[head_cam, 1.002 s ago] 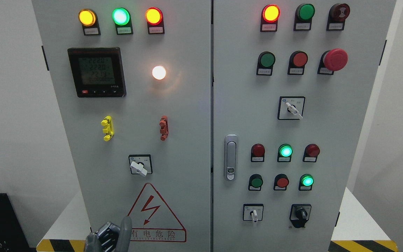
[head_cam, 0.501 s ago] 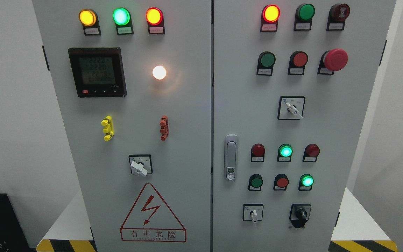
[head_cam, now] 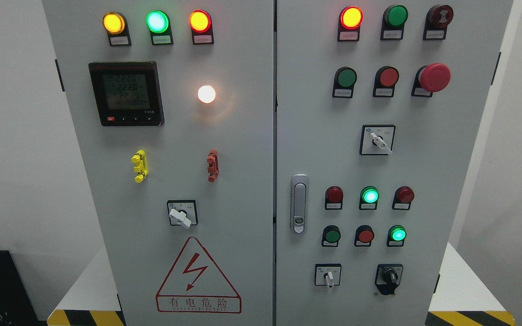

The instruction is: Turn on light switch 1

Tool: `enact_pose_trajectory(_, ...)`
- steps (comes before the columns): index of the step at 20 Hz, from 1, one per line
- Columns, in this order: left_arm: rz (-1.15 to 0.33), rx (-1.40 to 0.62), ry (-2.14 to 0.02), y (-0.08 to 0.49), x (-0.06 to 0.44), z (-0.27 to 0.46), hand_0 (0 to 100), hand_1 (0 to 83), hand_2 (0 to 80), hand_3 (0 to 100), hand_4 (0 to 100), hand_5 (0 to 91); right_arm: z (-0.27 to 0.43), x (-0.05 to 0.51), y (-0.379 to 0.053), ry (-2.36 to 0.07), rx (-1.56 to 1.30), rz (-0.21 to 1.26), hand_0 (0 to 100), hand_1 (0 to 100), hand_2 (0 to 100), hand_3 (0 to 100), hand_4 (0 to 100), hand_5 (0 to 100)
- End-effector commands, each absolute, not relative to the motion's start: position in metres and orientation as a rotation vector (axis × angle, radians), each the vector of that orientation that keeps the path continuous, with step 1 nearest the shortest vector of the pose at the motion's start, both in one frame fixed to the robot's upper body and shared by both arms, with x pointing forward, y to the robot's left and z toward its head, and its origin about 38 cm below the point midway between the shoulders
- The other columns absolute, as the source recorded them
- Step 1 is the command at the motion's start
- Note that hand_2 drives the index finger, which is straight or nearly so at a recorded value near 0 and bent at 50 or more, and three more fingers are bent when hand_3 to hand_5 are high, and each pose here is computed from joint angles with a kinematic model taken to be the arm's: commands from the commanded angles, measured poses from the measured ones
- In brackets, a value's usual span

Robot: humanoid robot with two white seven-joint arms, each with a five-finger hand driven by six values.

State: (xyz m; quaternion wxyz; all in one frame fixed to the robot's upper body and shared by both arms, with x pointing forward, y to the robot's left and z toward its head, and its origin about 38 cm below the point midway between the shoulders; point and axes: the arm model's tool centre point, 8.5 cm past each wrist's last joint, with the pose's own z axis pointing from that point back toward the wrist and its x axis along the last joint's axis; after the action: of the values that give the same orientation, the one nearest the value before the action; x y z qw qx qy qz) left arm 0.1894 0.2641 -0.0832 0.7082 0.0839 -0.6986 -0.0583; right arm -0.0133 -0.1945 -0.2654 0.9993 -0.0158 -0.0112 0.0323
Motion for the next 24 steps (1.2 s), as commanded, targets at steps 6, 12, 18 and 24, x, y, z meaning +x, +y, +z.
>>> enact_pose_trajectory(6, -0.116, 0.076, -0.26, 0.278, -0.066, -0.25, 7, 0.0, 0.0, 13, 19, 0.0, -0.265, -0.013, -0.194, -0.021, -0.031, 0.04, 0, 0, 0, 0, 0, 0)
enact_pose_trajectory(12, -0.138, 0.03, -0.05, 0.256, -0.09, -0.255, 9, 0.0, 0.0, 0, 0, 0.0, -0.265, -0.013, -0.194, -0.023, -0.031, 0.04, 0, 0, 0, 0, 0, 0)
enact_pose_trajectory(18, -0.07, -0.005, -0.041, 0.23, -0.069, -0.26, 6, 0.0, 0.0, 0, 0, 0.0, -0.265, -0.013, -0.194, -0.021, -0.031, 0.04, 0, 0, 0, 0, 0, 0)
enact_pose_trajectory(24, -0.042, -0.026, -0.063, 0.225, -0.054, -0.261, 6, 0.0, 0.0, 0, 0, 0.0, -0.265, -0.013, -0.194, -0.021, -0.031, 0.04, 0, 0, 0, 0, 0, 0)
